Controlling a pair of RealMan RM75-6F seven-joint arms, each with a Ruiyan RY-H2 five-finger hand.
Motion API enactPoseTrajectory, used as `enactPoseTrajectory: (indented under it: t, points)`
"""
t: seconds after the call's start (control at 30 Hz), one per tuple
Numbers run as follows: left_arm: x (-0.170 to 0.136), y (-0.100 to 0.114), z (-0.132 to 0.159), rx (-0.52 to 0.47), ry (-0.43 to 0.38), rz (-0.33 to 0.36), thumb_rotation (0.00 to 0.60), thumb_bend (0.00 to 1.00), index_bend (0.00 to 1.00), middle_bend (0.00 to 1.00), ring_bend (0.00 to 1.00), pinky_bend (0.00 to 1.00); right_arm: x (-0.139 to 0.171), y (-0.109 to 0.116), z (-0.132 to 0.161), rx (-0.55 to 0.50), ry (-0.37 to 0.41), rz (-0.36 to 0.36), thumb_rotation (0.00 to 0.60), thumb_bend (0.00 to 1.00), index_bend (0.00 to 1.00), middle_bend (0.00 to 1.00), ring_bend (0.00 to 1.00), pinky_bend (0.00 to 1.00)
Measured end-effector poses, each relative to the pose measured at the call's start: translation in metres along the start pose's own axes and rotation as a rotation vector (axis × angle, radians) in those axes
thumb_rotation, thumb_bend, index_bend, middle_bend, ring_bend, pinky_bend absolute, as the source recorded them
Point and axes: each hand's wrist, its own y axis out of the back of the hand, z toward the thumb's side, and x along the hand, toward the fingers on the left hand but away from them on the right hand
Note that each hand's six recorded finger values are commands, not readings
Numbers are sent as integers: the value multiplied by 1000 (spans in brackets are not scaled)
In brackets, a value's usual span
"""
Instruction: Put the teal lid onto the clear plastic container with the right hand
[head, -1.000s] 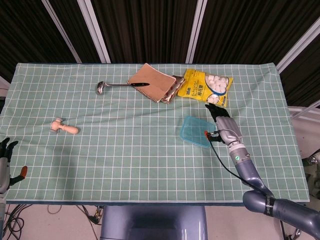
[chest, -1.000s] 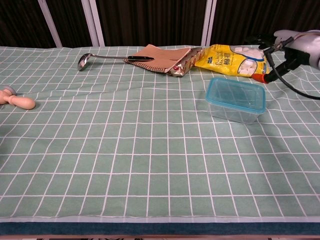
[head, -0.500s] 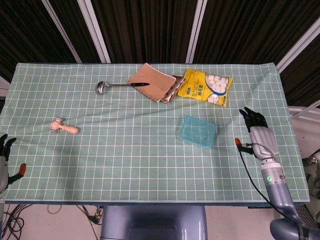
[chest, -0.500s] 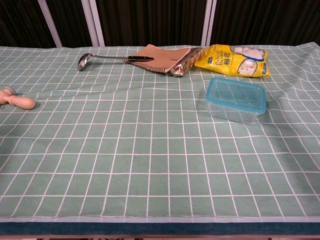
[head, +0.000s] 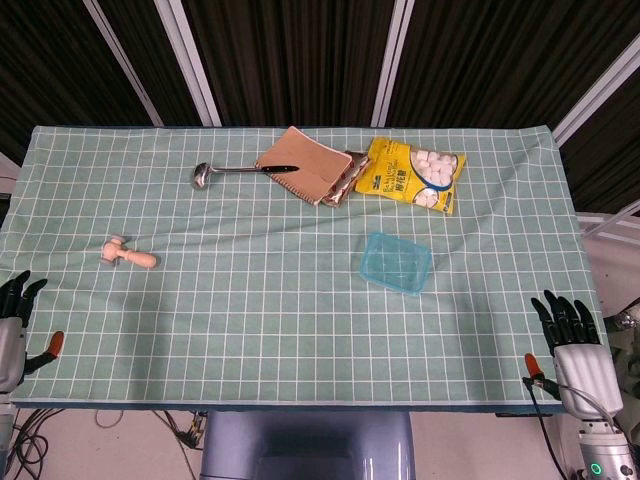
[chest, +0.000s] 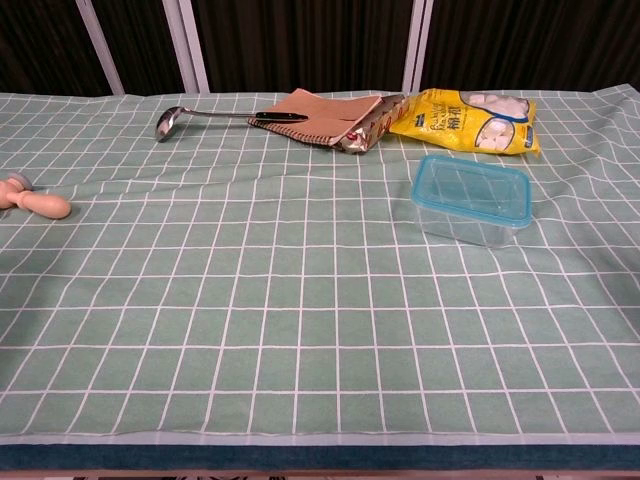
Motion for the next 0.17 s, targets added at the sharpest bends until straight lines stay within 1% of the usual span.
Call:
enactPoseTrajectory:
  t: [0.17]
  points:
    - [-3, 0, 1, 1, -11, 1, 600, 350, 131, 0, 0, 0, -2, -3, -2, 31, 13, -4, 600, 397, 0, 0, 0, 0]
